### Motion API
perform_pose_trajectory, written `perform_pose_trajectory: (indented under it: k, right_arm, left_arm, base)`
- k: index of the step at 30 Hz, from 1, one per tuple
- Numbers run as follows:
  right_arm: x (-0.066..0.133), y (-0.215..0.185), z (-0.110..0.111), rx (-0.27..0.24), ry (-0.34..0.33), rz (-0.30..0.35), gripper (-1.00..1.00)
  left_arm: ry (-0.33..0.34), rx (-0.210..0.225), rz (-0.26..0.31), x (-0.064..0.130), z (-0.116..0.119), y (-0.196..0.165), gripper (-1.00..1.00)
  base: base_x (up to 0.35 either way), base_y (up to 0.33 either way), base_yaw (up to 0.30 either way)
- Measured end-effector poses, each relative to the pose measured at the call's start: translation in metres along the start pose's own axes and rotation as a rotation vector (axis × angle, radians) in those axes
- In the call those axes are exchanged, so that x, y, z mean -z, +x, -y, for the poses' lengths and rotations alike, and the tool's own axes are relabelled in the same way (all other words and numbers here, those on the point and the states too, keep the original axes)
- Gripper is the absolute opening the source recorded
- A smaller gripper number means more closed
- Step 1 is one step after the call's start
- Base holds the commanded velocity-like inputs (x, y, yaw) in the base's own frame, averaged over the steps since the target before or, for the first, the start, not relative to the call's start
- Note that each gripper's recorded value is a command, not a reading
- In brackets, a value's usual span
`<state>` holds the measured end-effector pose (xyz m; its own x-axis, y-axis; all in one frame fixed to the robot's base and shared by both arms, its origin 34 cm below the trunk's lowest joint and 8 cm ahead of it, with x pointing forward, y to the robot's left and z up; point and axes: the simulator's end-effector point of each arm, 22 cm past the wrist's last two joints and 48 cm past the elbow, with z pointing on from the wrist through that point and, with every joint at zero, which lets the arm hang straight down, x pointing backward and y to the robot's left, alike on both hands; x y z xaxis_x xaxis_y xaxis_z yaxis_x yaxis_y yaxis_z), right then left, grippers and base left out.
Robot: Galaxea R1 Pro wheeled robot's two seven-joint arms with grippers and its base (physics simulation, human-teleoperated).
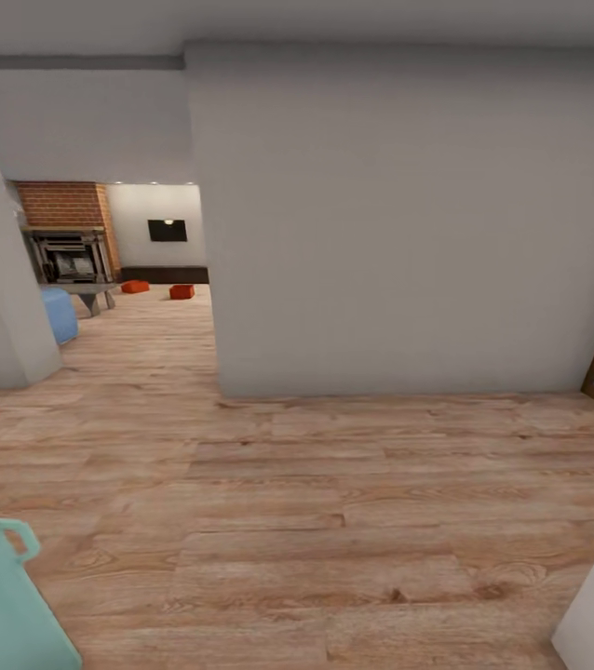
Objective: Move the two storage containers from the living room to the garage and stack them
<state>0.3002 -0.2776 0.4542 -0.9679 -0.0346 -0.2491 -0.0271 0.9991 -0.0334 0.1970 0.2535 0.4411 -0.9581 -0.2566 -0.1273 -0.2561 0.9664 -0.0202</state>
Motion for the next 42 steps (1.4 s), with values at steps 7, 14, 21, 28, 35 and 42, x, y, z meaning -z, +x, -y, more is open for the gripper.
perform_pose_trajectory:
  k: [7,14,21,28,35,42]
  right_arm:
    - [0.0000,-0.0002,-0.0005,0.000,-0.001,0.000,1.00]
    - [0.0000,-0.0001,-0.0005,0.000,-0.001,0.000,1.00]
    - [0.0000,-0.0001,-0.0011,0.000,-0.001,0.000,1.00]
    - [0.0000,-0.0002,-0.0048,0.000,-0.006,0.000,1.00]
    - [0.0000,-0.0005,-0.0079,-0.002,-0.010,0.001,1.00]
    - [0.0000,-0.0020,-0.0049,0.001,-0.006,0.008,1.00]
  left_arm:
    - [0.000,0.000,0.002,0.0000,0.0000,-0.0004,1.00]
    - [0.000,0.000,0.002,0.0000,0.0000,-0.0004,1.00]
    - [0.000,0.000,0.002,0.0000,0.0000,-0.0005,1.00]
    - [0.000,0.000,0.002,0.0000,0.0000,-0.0005,1.00]
    - [0.000,0.000,0.002,0.0000,0.0000,-0.0005,1.00]
    - [0.000,0.000,0.002,0.0000,-0.0001,-0.0004,1.00]
  base:
    - [0.324,0.000,0.000]
    - [0.324,0.000,0.000]
    - [0.324,0.000,0.000]
    - [0.324,0.000,0.000]
    - [0.324,0.000,0.000]
    - [0.324,0.000,0.092]
